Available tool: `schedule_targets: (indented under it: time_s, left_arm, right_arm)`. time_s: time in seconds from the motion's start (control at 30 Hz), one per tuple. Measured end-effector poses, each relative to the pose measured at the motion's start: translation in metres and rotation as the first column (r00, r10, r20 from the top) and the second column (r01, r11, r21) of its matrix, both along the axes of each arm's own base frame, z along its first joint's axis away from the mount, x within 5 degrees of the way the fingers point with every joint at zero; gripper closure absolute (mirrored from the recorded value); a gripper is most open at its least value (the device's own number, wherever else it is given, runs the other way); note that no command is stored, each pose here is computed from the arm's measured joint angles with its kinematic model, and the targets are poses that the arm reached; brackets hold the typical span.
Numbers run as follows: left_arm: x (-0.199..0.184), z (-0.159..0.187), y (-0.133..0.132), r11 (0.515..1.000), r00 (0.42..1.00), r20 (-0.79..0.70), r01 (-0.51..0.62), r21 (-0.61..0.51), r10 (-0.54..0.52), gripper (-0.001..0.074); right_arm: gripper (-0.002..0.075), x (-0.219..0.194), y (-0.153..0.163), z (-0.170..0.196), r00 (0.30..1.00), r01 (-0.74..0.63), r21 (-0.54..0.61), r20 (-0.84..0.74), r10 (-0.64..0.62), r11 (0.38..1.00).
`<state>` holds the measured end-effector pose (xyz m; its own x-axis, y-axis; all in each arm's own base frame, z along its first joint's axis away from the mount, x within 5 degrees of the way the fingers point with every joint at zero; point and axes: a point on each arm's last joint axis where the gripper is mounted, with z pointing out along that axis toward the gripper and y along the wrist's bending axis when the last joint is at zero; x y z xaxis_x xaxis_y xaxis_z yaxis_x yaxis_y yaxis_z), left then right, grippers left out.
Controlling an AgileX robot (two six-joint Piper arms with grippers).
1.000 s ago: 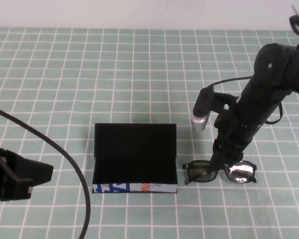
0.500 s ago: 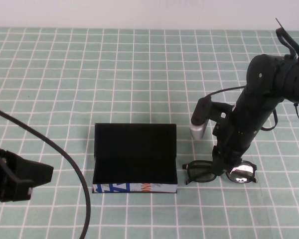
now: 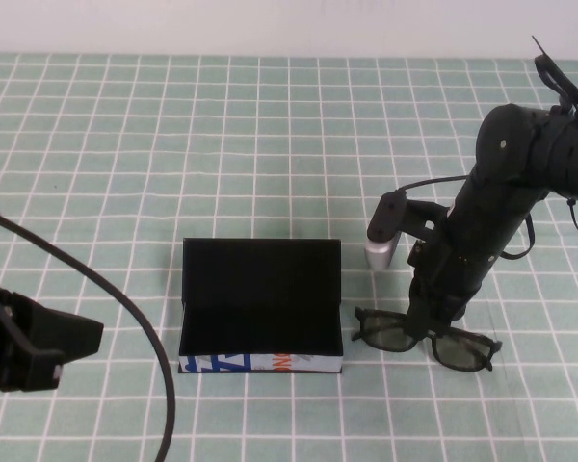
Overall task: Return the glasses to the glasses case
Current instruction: Pick up the glasses from the table, then place the glasses in the glasses case
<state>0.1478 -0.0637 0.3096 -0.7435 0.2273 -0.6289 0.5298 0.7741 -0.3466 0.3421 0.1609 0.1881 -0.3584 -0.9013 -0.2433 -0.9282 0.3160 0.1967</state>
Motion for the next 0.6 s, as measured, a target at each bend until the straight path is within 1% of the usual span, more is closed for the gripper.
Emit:
schedule_targets:
  time_s: [0.23, 0.37, 0.47, 0.6]
  left_arm:
    - [0.0, 0.0, 0.0, 1.0, 1.0, 0.0, 0.0, 0.0, 0.0, 0.0737]
    - [0.0, 0.0, 0.0, 1.0, 1.0, 0.0, 0.0, 0.0, 0.0, 0.0737]
    - [0.0, 0.0, 0.0, 1.0, 1.0, -0.001, 0.003, 0.001, -0.003, 0.0737]
    - [-0.001, 0.0, 0.0, 1.0, 1.0, -0.005, 0.006, 0.001, -0.006, 0.0737]
  right_arm:
    - [0.0718, -0.002, 0.0, 0.001, 1.0, -0.009, -0.005, -0.024, 0.009, 1.0]
    - [0.0722, 0.001, -0.002, 0.01, 0.999, -0.041, -0.032, -0.024, 0.04, 0.999]
    - [0.0722, 0.011, 0.002, 0.027, 0.999, -0.033, -0.014, 0.032, 0.034, 0.999]
    - [0.0723, 0.022, 0.006, 0.053, 0.994, 0.032, 0.014, 0.101, -0.034, 0.999]
